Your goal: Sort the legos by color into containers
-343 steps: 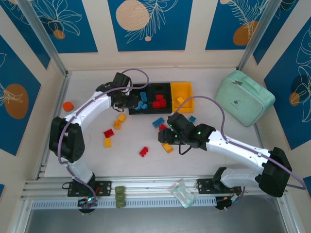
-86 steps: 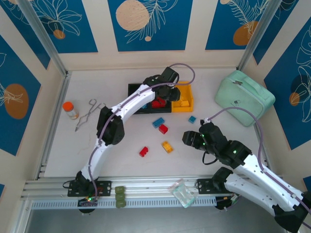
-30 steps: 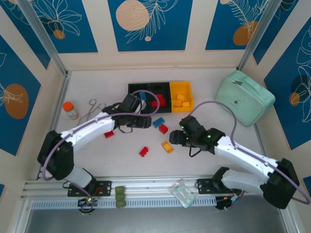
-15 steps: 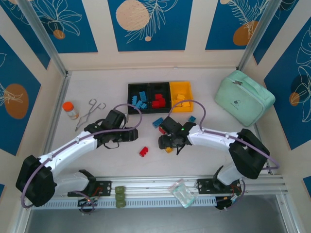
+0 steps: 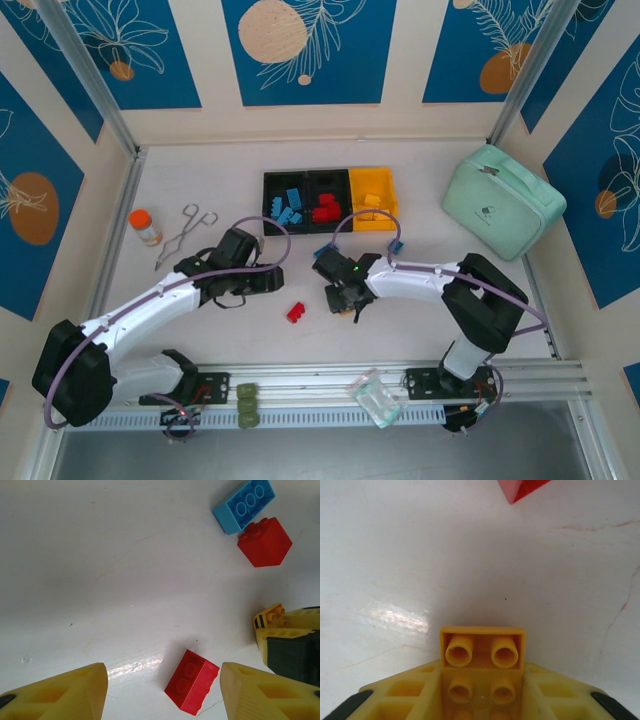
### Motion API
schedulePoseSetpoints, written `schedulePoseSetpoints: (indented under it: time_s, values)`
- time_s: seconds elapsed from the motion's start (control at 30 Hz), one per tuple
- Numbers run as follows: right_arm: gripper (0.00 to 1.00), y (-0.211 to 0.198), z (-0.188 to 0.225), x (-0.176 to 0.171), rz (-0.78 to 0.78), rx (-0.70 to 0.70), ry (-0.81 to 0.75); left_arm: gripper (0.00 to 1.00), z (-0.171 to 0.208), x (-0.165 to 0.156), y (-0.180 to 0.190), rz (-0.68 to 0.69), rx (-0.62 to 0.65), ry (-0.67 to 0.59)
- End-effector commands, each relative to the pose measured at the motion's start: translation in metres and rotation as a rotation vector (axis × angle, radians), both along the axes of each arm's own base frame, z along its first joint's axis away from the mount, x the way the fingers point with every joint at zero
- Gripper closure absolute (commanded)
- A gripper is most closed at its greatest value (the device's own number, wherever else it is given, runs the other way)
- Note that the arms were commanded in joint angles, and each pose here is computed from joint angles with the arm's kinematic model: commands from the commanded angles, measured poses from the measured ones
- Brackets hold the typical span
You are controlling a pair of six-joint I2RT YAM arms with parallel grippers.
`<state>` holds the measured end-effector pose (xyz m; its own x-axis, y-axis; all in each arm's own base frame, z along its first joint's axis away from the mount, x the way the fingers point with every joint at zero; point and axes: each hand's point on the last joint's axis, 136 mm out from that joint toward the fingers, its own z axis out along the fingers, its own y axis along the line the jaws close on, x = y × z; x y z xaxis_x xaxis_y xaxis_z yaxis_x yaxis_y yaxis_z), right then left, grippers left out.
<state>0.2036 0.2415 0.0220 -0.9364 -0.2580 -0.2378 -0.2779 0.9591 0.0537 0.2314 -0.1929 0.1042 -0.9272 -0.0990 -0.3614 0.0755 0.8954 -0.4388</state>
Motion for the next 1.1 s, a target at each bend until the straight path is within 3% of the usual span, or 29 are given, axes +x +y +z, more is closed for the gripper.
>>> schedulePoseSetpoints:
  time_s: [0.0,0.27,0.57,0.83,1.07]
  values:
    - [0.67,0.001,0.017,0.006,-0.001,-0.009,-0.043,0.39,-0.001,-0.001,-0.001,0.010,-0.032,0.010]
    - [0.69,-0.009,0.068,0.029,-0.049,0.077,-0.130,0.39,0.007,0.000,-0.015,-0.028,-0.101,-0.006]
    - [0.69,-0.050,0.108,0.088,-0.223,0.148,-0.200,0.39,0.027,0.002,-0.037,-0.080,-0.193,-0.047]
    - [0.69,-0.081,0.115,0.156,-0.373,0.134,-0.205,0.39,0.029,-0.003,-0.051,-0.112,-0.214,-0.043]
    - [0.68,-0.089,0.098,0.207,-0.437,0.094,-0.171,0.39,0.027,-0.009,-0.053,-0.114,-0.210,-0.038]
